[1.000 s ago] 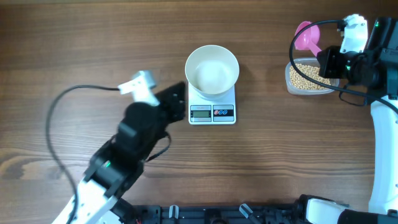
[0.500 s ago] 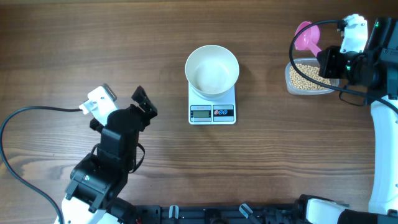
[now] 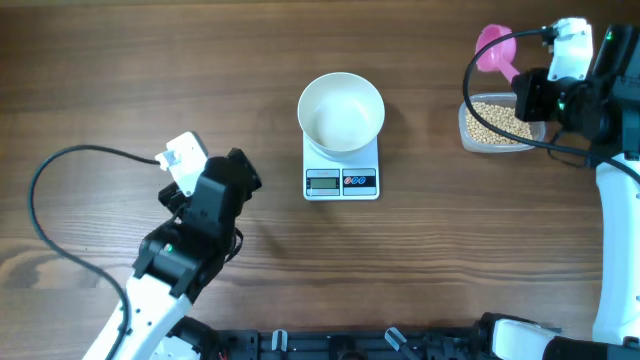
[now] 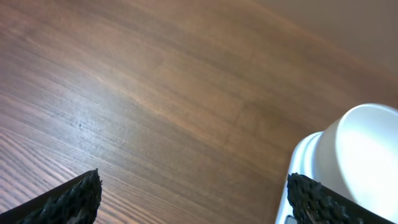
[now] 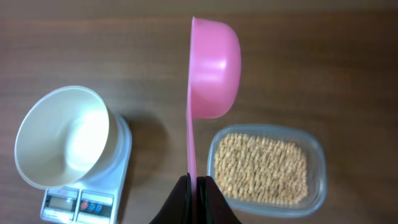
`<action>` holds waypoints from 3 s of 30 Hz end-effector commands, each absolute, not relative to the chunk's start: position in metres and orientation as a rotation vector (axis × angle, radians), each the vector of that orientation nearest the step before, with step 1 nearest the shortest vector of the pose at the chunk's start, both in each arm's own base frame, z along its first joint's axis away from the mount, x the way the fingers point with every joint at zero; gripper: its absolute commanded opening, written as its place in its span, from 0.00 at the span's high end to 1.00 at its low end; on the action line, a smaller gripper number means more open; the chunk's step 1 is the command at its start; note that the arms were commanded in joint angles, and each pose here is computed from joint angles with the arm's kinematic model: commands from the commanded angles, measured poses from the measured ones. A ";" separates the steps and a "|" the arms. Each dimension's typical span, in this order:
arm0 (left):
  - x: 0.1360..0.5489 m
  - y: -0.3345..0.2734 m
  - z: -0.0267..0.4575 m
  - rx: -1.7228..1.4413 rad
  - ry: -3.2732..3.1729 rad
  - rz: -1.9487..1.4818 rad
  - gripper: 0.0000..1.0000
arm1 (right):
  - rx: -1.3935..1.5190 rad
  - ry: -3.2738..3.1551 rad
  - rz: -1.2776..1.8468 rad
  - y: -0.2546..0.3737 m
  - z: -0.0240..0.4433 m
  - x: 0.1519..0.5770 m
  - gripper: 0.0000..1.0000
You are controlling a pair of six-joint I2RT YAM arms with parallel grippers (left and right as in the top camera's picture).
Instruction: Scoop item into bowl and weigh 150g on scale
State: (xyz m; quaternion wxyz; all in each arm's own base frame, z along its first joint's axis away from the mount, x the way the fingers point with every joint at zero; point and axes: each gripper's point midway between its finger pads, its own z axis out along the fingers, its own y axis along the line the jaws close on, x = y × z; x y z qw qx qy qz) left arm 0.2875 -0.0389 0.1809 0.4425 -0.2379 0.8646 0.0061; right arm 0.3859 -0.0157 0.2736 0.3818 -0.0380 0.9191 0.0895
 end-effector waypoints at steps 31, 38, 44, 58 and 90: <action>0.294 -0.110 0.117 -0.494 2.462 -0.309 0.00 | 0.015 2.036 0.233 -0.025 0.335 0.433 0.96; 0.267 -0.172 0.121 -0.343 2.608 -0.763 0.00 | 0.053 2.053 0.455 -0.002 0.334 0.427 0.96; 0.256 -0.191 0.127 -0.248 2.632 -0.892 0.00 | 0.039 2.103 0.573 0.014 0.326 0.416 0.96; 0.263 -0.201 0.182 0.208 2.525 -0.718 0.96 | 0.068 2.172 0.594 0.016 0.312 0.406 0.96; 0.259 -0.271 0.139 0.473 2.695 -0.383 0.96 | 0.093 2.232 0.605 0.017 0.301 0.395 0.96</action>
